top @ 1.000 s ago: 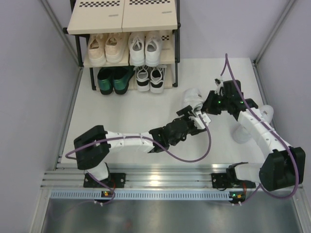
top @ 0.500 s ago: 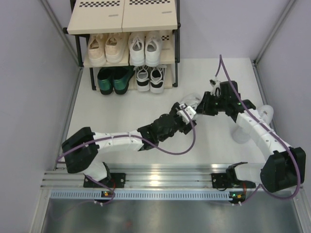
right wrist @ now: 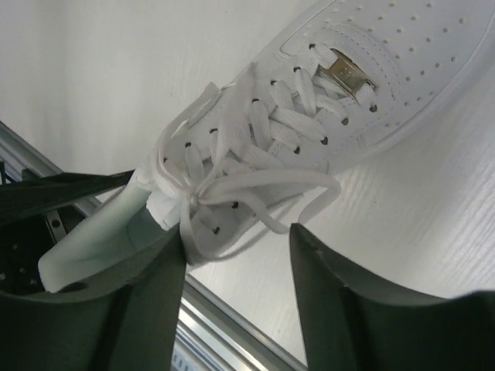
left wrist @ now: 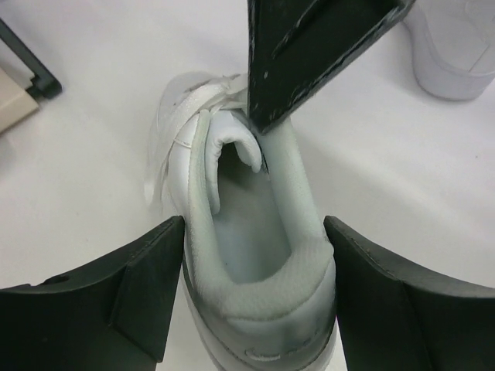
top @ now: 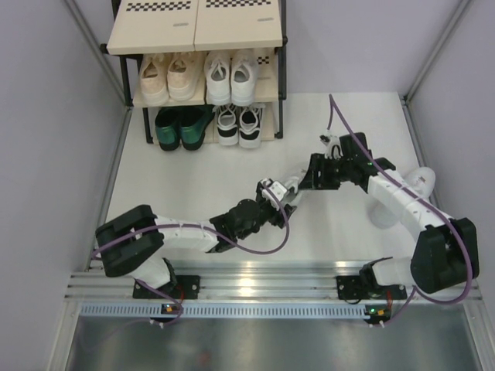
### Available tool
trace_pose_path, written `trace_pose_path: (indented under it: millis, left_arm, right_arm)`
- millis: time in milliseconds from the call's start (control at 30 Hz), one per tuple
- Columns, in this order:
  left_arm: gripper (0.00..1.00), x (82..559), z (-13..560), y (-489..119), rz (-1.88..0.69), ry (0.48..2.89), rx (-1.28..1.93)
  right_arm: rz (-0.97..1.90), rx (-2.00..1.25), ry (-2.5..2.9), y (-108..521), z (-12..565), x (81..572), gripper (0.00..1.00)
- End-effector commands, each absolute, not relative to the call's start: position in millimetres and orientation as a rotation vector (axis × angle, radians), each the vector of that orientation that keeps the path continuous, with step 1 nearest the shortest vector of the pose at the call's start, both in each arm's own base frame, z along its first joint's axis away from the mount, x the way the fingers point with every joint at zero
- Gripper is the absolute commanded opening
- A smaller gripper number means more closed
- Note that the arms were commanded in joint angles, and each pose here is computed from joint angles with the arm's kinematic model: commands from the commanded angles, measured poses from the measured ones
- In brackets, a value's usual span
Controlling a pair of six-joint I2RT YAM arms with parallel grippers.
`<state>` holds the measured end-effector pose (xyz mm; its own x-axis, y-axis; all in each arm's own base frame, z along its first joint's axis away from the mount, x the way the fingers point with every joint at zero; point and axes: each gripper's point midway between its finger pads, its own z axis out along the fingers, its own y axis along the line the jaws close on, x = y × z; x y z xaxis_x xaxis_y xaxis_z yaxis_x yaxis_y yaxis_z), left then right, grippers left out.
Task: Place and organize the shoes onto the shoe shelf
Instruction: Place the shoe at the center of the board.
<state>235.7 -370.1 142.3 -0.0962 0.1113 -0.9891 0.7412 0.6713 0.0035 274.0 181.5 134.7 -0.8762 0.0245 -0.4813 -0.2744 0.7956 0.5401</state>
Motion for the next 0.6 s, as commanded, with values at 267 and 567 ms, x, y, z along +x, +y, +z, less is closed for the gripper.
trace_pose_path:
  millis: [267,567]
  left_arm:
    - [0.0,224,87,-346,-0.656,1.767,0.573]
    - [0.63,216,78,-332,-0.683,1.829,0.452]
  right_arm:
    - [0.688,-0.87,2.225,169,167,268,0.9]
    - [0.705,-1.066,1.952,158,192,249,0.99]
